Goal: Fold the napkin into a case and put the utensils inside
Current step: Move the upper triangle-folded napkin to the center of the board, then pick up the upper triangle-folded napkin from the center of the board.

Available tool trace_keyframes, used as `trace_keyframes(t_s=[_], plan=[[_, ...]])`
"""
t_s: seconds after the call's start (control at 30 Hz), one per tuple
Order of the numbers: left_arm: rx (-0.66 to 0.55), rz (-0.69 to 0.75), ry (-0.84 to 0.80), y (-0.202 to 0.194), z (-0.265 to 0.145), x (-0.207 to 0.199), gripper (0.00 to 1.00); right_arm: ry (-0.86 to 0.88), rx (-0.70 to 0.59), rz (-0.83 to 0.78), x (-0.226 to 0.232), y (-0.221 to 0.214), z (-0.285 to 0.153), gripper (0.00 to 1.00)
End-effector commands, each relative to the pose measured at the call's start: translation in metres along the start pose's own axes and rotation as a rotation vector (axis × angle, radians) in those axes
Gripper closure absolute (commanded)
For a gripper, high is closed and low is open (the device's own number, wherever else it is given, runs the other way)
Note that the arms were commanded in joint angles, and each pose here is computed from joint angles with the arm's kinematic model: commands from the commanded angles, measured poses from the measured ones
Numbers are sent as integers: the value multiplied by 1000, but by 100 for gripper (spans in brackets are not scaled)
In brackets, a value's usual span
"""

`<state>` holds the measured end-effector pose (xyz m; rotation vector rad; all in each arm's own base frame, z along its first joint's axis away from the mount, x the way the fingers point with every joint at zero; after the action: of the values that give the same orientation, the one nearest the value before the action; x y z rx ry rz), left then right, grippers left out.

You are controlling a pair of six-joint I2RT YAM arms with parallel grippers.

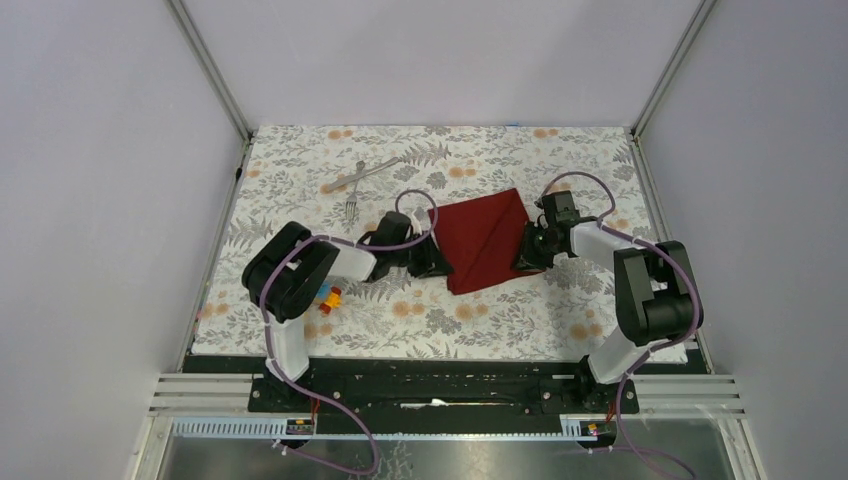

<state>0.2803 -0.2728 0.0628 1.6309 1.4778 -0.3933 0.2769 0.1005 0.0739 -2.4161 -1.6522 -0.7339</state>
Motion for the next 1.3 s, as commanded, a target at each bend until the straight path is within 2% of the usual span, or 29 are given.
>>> trace_keyframes(t_s=[0.0, 0.13, 0.17, 0.27, 0.4, 0.47, 0.5, 0.6, 0.63, 0.77, 1.03, 1.27], plan=[[51, -104, -53, -45, -3, -12, 73, -111, -91, -82, -8, 13, -15, 68], [54, -96, -129, -49, -17, -31, 65, -163, -143, -198, 9, 11, -34, 59], [50, -91, -125, -49, -23, -33, 61, -173, -147, -226, 14, 8, -37, 55], [-12, -72, -61, -45, -47, -29, 44, -165, -136, -323, 37, -10, -44, 43], [-90, -103, 11, -38, -88, -9, 37, -115, -66, -491, 72, -50, -46, 31], [-139, -111, 41, -29, -109, -2, 35, -108, -23, -554, 87, -69, -44, 32], [-157, -107, 59, -27, -117, 0, 34, -121, -29, -583, 96, -76, -43, 37], [-226, -78, 94, -17, -140, -3, 30, -158, -13, -646, 117, -95, -35, 62], [-242, -74, 105, -15, -146, -3, 30, -173, -6, -657, 121, -99, -31, 65], [-280, -64, 111, -8, -158, -2, 29, -237, 5, -678, 129, -108, -17, 61], [-268, -90, 105, -16, -159, 7, 29, -294, 24, -680, 126, -116, 1, 54], [-263, -100, 94, -17, -157, 11, 29, -336, 38, -694, 122, -123, 16, 54]])
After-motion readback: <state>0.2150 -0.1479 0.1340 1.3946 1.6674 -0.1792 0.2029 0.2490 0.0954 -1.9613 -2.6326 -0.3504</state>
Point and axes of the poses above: each gripper's point midway between its finger pads, its own z axis out along the fingers, its own x axis along the line the jaws close on, y = z × x, the point moved 7 cm from there along -z, back along the fingers, and after that the axes turned 10 degrees about z, right-handed, at the moved point
